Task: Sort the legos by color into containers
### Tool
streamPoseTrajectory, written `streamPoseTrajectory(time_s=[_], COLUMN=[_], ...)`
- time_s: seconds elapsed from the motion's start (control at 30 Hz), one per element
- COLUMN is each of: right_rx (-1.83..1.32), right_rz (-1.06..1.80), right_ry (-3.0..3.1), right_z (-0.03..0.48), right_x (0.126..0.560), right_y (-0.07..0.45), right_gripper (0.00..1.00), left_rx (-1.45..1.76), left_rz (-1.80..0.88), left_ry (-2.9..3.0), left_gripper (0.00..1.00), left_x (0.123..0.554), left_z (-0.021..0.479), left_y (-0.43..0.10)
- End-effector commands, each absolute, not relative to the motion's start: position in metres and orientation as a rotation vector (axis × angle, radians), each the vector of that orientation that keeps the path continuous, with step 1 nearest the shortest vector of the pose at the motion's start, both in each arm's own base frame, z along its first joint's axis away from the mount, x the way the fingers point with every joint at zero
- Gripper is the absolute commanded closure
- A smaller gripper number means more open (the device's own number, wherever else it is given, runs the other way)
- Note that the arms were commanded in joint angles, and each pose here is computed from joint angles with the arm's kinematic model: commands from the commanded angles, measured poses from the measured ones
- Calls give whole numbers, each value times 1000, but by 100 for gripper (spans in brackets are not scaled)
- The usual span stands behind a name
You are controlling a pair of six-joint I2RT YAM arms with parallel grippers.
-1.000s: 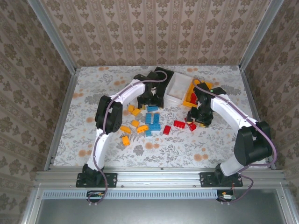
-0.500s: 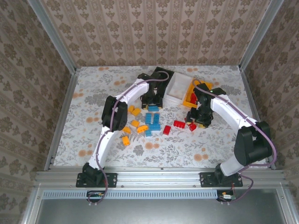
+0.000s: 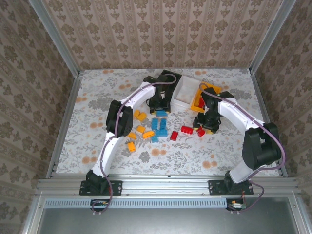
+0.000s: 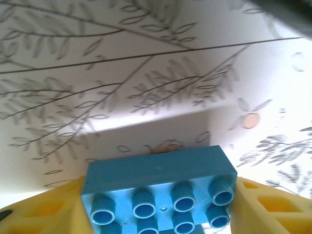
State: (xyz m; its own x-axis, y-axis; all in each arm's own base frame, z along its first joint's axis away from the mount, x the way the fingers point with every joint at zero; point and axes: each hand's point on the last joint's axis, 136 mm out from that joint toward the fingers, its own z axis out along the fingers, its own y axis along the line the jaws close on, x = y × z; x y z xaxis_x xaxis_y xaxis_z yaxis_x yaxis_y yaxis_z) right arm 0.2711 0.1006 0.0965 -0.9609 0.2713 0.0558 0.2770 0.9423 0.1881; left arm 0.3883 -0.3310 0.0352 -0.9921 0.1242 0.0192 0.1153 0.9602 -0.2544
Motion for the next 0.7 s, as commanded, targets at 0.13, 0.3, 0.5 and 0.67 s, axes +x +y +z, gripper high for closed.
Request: streamPoseTrajectory(time_s=[0.13,0.3,0.5,0.67], right_rx=[-452,-491,-529,-534], right_rz=[-262,-271,-312,-316], right_ry=[-3068,-3046,-3036,-3036], right_z=[99,92,89,88], right_x=[251,237,236,235], right_y=[81,80,84,84], right_gripper=[39,39,39,39], left_rx=[-34,87,268,360], left_rz=[988,1305,1562,1637], left_ry=[-3065,-2967,-2813,-2746], left_gripper=[37,37,37,35], left_x=[415,440,471,485], left_z=[128,158,162,156], left_y=[-380,-416,-455,-475])
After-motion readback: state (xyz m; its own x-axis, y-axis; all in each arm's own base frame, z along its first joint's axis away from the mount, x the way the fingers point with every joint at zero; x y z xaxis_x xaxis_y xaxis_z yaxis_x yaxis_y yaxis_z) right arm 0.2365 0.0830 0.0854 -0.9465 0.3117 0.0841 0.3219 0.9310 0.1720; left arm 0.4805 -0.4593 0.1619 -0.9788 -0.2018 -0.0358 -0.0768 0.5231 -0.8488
